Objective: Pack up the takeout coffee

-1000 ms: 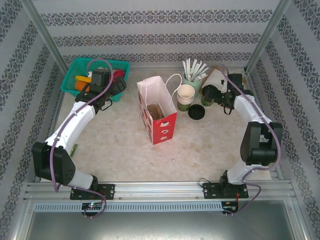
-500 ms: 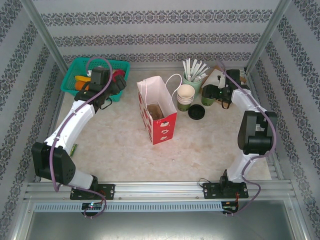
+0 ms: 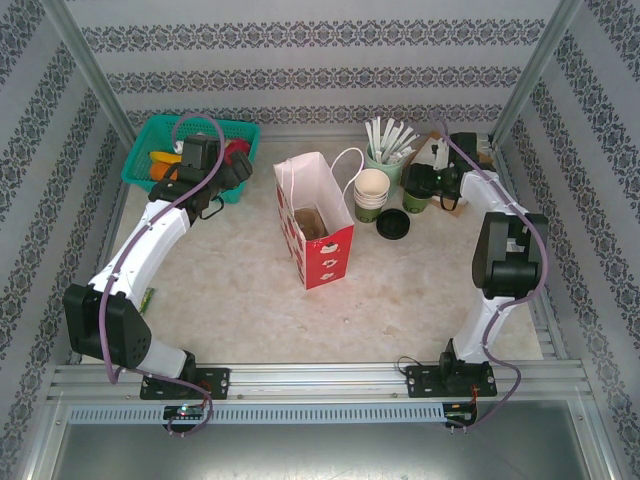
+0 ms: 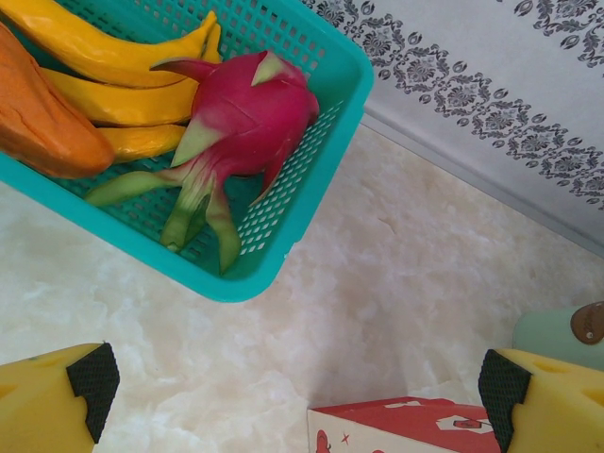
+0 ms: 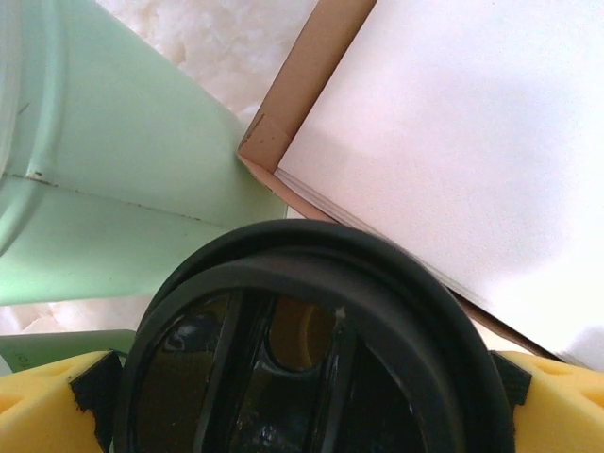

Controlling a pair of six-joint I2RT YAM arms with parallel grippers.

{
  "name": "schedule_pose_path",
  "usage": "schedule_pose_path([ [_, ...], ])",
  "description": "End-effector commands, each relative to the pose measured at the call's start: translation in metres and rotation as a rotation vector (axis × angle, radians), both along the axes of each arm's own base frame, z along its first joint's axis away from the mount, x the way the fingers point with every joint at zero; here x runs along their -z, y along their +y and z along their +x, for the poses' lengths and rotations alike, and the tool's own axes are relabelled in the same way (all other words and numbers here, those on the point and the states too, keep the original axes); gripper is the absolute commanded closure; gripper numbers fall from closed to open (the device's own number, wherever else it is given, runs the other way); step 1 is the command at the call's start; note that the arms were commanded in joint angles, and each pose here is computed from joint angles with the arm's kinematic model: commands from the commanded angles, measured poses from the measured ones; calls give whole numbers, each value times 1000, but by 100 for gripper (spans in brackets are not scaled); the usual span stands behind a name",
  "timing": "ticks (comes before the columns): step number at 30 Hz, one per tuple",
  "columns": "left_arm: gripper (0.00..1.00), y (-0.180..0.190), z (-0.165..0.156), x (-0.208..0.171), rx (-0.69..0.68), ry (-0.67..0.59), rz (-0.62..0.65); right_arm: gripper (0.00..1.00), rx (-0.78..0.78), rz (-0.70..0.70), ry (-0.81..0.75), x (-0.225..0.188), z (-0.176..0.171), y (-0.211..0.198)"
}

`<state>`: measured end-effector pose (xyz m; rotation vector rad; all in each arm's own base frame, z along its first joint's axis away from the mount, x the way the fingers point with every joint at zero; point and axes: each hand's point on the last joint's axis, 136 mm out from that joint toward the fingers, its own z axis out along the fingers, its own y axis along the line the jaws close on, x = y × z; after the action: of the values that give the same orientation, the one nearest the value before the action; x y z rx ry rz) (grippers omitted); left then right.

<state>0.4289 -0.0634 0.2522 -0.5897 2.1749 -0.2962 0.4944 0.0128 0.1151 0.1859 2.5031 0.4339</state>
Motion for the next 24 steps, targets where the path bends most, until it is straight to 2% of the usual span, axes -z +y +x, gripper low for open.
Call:
schedule_pose_path([
  [1,0,-1,-2,-3,2,11,15,2,-18,1,14,3,3,3],
  [5,0,1,-3,-2,3,16,23,4,-4,-5,20,2,2,1],
  [9,0,0,-3,-1,7,18,24,13,18,-13,18,-2,-4,-2],
  [19,0,-7,-2,0,37,19,3,15,90,-39,37,-4,-33,-10],
  [24,0,-17,-2,-2,84,13,-32,14,189,-23,69,4,-59,-21],
])
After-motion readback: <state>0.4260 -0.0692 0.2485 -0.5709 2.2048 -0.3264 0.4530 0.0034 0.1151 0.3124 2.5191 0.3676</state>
